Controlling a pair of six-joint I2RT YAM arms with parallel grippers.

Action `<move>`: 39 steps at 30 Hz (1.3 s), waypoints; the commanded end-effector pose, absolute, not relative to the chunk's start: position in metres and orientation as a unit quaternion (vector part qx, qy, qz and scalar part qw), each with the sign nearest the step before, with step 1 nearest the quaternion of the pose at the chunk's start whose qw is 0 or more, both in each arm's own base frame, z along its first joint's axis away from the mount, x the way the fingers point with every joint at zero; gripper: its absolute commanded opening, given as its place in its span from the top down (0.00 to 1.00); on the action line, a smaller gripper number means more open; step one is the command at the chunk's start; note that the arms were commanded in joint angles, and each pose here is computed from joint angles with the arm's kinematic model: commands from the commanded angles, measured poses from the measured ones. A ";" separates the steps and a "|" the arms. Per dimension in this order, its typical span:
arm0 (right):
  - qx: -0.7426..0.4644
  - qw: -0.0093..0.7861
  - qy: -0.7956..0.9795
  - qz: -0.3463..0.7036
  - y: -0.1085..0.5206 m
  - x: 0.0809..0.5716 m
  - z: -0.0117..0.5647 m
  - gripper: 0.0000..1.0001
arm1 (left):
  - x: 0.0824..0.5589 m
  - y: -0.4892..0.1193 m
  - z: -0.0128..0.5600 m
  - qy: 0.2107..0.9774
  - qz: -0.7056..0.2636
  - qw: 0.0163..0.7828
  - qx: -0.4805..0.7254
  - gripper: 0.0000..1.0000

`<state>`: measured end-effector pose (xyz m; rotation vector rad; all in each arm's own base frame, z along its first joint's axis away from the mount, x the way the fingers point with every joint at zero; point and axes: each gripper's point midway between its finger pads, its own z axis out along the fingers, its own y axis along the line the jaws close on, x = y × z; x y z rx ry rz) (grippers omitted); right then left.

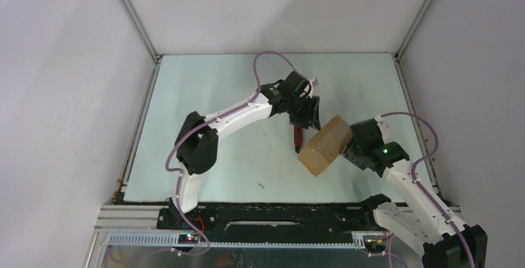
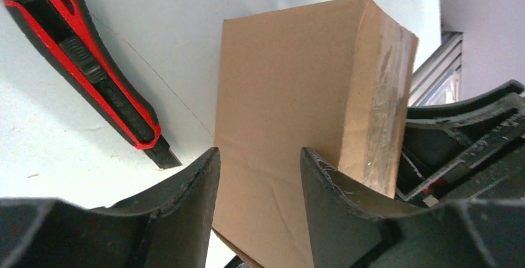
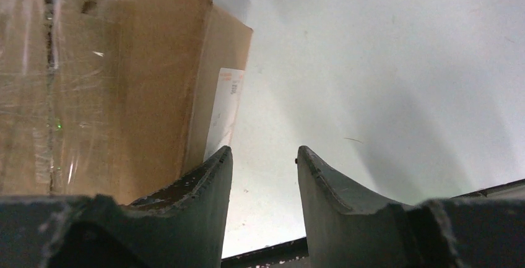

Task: Unpack the express box
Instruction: Move the express box to the center of the board.

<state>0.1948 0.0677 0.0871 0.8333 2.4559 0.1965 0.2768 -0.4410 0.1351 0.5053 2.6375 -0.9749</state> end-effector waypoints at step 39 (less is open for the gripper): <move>0.188 0.330 0.902 0.202 0.159 0.271 0.144 0.02 | 0.295 -0.407 0.201 0.851 -0.485 0.152 0.130 0.00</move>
